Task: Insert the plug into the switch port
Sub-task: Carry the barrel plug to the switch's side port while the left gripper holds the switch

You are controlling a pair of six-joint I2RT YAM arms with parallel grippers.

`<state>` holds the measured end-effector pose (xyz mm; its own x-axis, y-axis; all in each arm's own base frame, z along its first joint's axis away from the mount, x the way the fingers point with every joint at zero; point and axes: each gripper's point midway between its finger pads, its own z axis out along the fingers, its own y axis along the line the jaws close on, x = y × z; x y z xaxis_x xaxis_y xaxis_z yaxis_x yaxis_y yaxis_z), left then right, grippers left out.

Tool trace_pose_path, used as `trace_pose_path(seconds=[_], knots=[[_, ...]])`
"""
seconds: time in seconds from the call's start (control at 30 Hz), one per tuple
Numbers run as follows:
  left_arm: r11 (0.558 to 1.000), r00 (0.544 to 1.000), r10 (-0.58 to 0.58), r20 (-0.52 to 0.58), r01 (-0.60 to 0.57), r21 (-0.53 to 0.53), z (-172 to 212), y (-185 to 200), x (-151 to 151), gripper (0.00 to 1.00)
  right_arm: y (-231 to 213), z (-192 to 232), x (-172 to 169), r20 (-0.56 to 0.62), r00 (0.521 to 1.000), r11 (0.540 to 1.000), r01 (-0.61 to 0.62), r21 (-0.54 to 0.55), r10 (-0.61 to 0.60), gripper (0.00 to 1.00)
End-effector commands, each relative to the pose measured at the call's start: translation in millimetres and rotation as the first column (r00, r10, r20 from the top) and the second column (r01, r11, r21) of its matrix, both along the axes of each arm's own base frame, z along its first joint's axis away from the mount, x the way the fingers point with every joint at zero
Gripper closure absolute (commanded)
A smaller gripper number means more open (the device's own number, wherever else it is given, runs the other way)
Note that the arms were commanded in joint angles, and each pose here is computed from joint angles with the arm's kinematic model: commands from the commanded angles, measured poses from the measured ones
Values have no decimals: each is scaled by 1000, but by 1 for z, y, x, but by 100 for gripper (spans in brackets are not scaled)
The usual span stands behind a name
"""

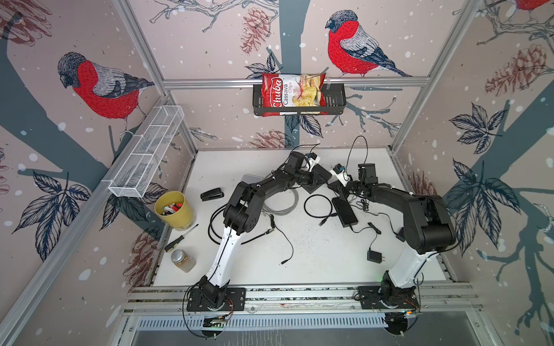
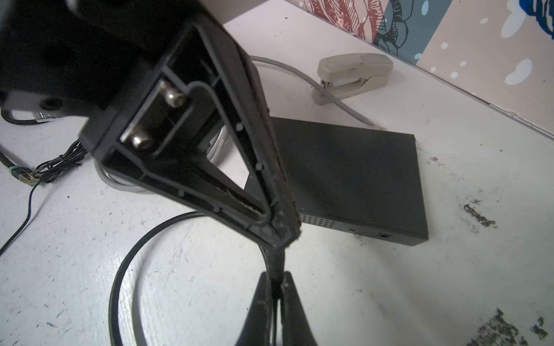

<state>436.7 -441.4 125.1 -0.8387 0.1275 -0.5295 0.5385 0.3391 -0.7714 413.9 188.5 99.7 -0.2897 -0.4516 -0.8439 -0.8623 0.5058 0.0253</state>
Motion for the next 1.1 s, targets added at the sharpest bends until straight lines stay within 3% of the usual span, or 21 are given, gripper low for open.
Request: trace_pose_path(seconds=[0.0,0.23,0.5,0.63,0.77,0.87,0.97,1.07], knots=[[999,999,-34,1,34,-41,7,-5,-4,100,2,5,2,5,1000,1000,3,15,-3,86],[999,1000,-29,-6,29,-35,5,-4,-4,100,4,7,3,16,1000,1000,-9,17,9,84],[999,1000,-24,-12,23,-31,3,-4,-2,99,6,7,-2,16,999,999,-31,18,31,92],[1000,1000,7,11,-7,-13,4,0,2,82,3,2,-1,5,1000,1000,-20,10,20,93],[994,992,107,68,-109,22,13,24,25,61,-8,-3,6,-15,999,999,31,-16,-32,93],[972,969,211,132,-222,80,13,55,53,53,-19,-9,16,-27,996,994,87,-69,-89,93],[905,922,268,280,-340,255,-11,83,81,50,-34,-15,30,-51,985,979,155,-129,-163,93],[845,900,267,344,-390,365,-33,95,101,48,-46,-29,40,-77,974,956,189,-224,-211,93]])
